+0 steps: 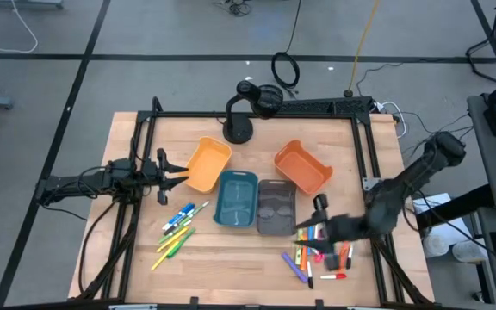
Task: Pick & Place Markers
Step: Put the white and yellow highlighter into the yellow bin
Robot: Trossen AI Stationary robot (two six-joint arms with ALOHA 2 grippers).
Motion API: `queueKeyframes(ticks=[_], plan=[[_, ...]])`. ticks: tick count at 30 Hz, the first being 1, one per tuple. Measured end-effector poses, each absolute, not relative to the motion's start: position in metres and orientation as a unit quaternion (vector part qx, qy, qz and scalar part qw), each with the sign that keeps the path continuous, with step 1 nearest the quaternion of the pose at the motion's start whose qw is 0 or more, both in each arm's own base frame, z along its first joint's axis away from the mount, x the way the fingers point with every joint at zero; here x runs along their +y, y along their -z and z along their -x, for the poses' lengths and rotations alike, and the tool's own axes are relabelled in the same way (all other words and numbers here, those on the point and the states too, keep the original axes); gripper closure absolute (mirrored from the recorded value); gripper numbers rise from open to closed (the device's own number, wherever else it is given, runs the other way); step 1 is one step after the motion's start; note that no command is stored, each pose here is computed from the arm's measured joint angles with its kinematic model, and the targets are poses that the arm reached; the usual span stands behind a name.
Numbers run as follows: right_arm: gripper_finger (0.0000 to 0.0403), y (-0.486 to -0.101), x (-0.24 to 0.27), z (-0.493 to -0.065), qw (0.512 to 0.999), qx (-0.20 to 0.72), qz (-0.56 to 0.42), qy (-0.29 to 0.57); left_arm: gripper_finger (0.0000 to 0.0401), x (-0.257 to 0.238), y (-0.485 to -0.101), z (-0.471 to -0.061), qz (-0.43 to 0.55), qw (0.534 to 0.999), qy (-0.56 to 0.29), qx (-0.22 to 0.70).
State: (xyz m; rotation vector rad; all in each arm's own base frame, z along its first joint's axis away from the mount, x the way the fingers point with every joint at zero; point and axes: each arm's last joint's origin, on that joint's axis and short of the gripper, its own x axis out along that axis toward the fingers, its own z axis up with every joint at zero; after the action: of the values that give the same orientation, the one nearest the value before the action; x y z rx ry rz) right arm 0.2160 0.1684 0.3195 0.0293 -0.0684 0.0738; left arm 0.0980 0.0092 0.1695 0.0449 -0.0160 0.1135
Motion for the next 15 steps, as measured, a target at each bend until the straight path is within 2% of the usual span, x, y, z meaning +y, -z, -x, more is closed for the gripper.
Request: queueKeyframes(ticks=[3, 6, 9, 15], plan=[[0.0217, -0.323, 0.186, -0.235, 0.994, 0.092, 0.005, 0.06, 0.0274, 0.009, -0.17, -0.098, -0.022, 0.998, -0.057, -0.008], [0.0206, -0.327, 0.198, -0.243, 0.98, 0.178, -0.037, 0.079, 0.0274, 0.009, -0.17, -0.098, -0.022, 0.998, -0.057, -0.009], [0.0209, -0.323, 0.205, -0.242, 0.956, 0.267, -0.096, 0.082, 0.0274, 0.009, -0.17, -0.098, -0.022, 0.998, -0.057, -0.008], [0.0229, -0.291, 0.198, -0.227, 0.871, 0.432, -0.19, 0.136, 0.0274, 0.009, -0.17, -0.098, -0.022, 0.998, -0.057, -0.009]])
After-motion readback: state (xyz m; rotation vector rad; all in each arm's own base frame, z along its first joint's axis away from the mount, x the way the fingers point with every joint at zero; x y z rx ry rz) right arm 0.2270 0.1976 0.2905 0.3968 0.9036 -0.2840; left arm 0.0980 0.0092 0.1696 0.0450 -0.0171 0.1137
